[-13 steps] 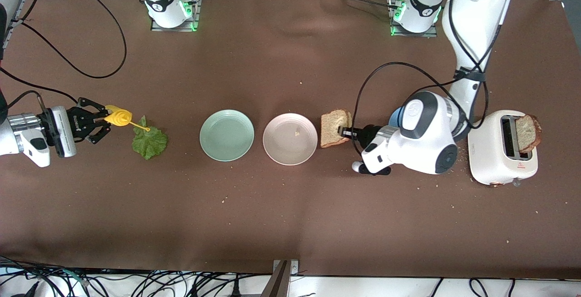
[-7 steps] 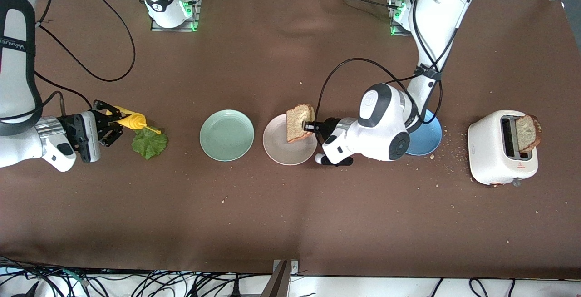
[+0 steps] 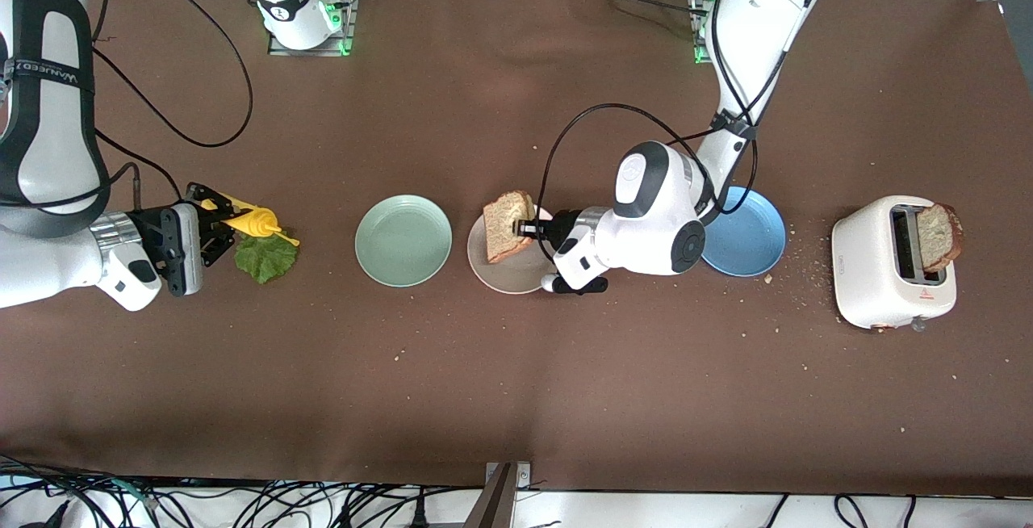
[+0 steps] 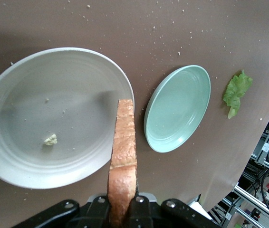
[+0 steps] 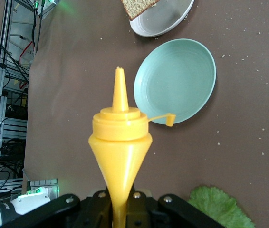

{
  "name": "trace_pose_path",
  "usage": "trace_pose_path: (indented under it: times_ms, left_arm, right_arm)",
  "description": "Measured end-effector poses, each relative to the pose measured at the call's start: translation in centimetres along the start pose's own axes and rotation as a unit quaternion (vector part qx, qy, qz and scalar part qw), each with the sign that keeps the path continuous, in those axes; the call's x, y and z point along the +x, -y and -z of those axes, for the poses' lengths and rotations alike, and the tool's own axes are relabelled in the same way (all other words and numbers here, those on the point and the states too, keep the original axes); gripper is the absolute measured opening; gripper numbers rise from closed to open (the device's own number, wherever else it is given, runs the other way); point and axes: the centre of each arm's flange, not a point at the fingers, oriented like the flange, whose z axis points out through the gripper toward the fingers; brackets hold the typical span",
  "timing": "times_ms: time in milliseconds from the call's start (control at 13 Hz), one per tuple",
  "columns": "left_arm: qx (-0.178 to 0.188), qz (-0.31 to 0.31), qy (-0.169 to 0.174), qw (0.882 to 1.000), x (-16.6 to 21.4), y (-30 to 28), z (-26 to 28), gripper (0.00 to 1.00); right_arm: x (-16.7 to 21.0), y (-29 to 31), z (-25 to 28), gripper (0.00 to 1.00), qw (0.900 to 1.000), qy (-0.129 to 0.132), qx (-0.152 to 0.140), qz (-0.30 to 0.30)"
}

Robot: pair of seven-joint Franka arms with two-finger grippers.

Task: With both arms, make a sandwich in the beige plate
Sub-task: 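Lower the bread slice onto the beige plate with the left gripper, then open the left gripper and withdraw while the right gripper carries the mustard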

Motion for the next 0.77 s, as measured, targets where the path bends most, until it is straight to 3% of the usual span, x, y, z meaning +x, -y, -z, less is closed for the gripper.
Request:
trace_pose_path:
  times_ms: [537, 768]
  left_arm:
    - [0.007, 0.0, -0.02, 1.0, 0.2, 0.2, -3.4, 0.09]
    - [0.008, 0.001, -0.021, 1.0, 0.3, 0.3, -3.3, 0.33]
  right_arm:
    - [1.1, 0.2, -0.6, 0.06, 1.0, 0.017, 0.0, 0.005]
    - [1.1, 0.2, -0.7, 0.06, 1.0, 0.018, 0.0, 0.005]
